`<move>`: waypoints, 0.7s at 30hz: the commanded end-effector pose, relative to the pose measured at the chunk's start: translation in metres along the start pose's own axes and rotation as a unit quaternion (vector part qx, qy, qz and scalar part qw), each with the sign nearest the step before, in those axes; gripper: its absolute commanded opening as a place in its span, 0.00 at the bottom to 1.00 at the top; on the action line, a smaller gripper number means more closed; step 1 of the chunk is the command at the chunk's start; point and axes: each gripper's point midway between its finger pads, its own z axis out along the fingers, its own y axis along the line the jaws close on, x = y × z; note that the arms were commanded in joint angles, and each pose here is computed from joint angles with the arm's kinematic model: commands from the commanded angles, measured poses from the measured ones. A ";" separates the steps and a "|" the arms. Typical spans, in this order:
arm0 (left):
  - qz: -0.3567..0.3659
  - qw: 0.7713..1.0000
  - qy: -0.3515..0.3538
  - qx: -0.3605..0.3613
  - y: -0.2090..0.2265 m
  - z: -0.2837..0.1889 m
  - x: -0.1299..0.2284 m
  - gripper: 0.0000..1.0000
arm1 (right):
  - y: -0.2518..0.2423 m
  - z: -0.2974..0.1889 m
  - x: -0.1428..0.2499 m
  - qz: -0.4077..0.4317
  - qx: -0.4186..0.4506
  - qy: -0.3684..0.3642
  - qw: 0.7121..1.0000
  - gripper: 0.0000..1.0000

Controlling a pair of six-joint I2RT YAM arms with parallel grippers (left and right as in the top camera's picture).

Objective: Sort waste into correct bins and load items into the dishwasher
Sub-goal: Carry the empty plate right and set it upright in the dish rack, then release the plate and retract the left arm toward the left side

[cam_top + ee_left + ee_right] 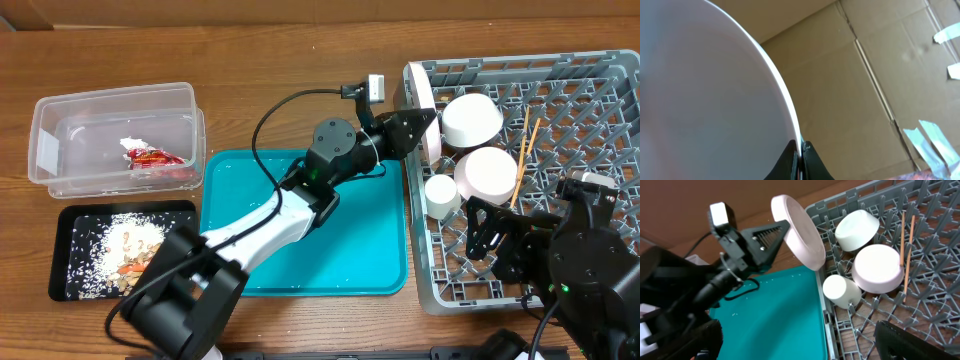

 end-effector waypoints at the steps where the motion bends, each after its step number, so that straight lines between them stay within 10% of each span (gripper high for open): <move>1: 0.007 1.000 0.011 0.008 0.010 0.006 0.005 0.04 | 0.001 -0.003 0.000 0.003 -0.006 0.003 1.000 1.00; 6: 0.007 1.000 0.010 -0.009 0.023 0.006 0.003 0.17 | -0.001 -0.003 0.003 0.000 -0.001 0.008 1.000 1.00; 9: 0.032 0.999 0.012 -0.005 0.022 0.004 0.000 1.00 | -0.002 -0.003 0.003 -0.001 -0.001 0.009 1.000 1.00; 21: 0.143 0.981 0.081 -0.104 -0.008 -0.040 -0.042 1.00 | 0.022 -0.004 -0.016 -0.028 -0.049 -0.028 0.998 1.00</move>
